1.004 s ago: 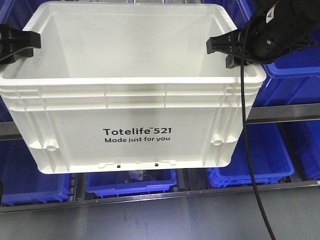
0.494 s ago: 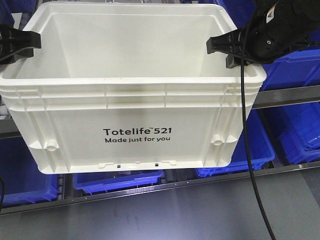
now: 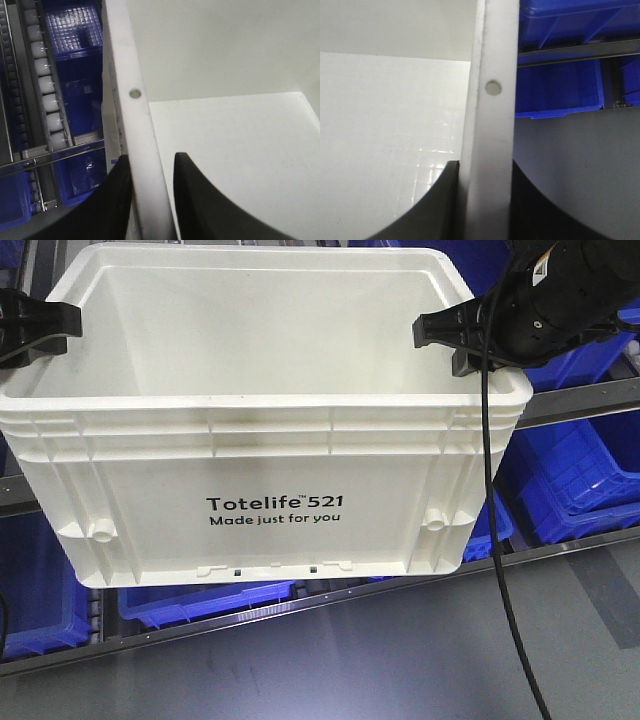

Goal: Move bin from left to right shelf
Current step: 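Hold the crate with both grippers while the base turns away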

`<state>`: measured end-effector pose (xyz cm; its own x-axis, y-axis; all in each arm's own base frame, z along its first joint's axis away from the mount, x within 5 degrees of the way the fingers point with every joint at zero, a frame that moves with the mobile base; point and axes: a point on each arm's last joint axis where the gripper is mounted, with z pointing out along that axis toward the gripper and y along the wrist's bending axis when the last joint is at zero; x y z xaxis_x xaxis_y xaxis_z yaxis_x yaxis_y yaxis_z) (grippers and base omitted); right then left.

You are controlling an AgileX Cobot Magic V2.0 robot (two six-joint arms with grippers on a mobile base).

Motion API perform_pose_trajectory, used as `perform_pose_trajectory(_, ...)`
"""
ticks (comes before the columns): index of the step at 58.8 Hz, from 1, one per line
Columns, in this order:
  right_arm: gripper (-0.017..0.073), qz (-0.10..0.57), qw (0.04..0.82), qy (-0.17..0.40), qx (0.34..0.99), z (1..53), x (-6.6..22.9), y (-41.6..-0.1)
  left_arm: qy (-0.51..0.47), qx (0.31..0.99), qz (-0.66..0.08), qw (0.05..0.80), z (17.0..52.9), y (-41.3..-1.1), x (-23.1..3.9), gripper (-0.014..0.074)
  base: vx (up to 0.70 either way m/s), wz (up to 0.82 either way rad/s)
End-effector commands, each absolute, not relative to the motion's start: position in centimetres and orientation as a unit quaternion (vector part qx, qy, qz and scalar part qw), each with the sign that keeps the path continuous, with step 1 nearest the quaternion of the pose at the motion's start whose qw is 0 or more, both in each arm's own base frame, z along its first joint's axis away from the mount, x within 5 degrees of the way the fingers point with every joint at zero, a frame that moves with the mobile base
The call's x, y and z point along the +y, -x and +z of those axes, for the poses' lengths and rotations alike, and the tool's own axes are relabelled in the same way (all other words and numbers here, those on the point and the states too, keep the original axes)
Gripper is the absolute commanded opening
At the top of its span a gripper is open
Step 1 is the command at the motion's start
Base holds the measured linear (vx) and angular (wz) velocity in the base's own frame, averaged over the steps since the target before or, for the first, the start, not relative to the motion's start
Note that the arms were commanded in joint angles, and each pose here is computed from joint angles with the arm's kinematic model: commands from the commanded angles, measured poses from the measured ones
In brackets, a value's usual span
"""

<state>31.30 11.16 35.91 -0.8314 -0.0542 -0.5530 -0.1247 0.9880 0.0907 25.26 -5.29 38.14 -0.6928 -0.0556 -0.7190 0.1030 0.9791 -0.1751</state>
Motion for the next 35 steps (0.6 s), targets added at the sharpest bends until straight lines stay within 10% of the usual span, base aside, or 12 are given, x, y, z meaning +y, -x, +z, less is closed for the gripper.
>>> perform_pose_trajectory(1,0.0019,0.058,0.389,0.053,0.918,39.58,10.25,-31.1,-0.027,0.871,-0.097,0.481,41.34,-24.71,-4.96,0.0102,-0.03,-0.13)
perform_pose_trajectory(35,0.0019,0.058,0.389,0.053,0.918,39.58,10.25,-31.1,-0.027,0.871,-0.097,0.481,41.34,-24.71,-4.96,0.0102,-0.03,-0.14)
